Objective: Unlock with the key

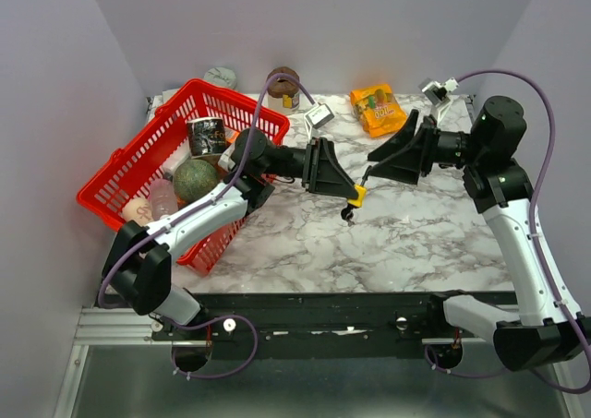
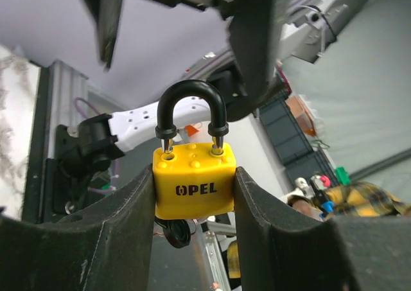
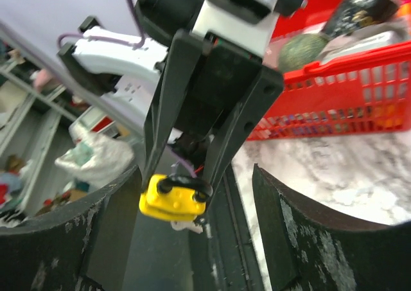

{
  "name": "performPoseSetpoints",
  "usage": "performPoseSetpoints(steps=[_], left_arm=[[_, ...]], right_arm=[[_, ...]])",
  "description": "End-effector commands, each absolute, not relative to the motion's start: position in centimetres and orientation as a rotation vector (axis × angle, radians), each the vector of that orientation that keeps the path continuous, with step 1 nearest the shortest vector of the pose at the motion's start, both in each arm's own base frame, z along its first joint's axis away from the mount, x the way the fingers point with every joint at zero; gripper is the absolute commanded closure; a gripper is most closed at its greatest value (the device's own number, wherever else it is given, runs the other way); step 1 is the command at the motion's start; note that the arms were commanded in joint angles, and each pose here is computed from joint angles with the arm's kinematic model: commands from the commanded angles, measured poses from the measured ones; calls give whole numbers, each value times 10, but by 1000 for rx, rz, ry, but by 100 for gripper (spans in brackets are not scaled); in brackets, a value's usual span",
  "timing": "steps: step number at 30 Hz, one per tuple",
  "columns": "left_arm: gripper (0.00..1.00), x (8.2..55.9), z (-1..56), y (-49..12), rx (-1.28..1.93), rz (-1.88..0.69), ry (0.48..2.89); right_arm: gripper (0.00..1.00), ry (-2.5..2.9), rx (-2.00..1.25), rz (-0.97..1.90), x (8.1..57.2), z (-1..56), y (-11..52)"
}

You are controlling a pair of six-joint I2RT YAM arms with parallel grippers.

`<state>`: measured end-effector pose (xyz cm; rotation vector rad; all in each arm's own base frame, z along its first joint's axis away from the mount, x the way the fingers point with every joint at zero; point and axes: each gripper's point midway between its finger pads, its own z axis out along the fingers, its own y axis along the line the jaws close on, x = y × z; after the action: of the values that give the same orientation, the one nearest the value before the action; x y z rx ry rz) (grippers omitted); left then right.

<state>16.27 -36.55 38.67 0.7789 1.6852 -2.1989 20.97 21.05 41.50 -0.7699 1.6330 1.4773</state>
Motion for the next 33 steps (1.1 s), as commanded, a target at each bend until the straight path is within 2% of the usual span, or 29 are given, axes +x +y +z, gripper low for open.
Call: performPoseSetpoints(steps=[1,7,16,20,24,31,33], left_arm=[[100,141,417,-349,897,-2272,1494],[100,140,417,-348,885,-2290,1504],[100,145,411,-352,873,-2250,1541],[100,148,409,-354,866,-2227,1555],[100,157,402,-358,844,-2154,1591],[100,193,373,-357,705,-1917,1793],[100,201,364,-357,686,-1832,1843]], right_arm=[[23,1614,-869,1611,180,411,214],[25,1598,-901,1643,173,413,216],[36,1553,-969,1686,161,419,224],[50,1553,-972,1694,158,419,225],[71,1575,-939,1695,160,414,226],[82,1633,-857,1670,172,406,228],[88,1637,-838,1645,175,409,228]])
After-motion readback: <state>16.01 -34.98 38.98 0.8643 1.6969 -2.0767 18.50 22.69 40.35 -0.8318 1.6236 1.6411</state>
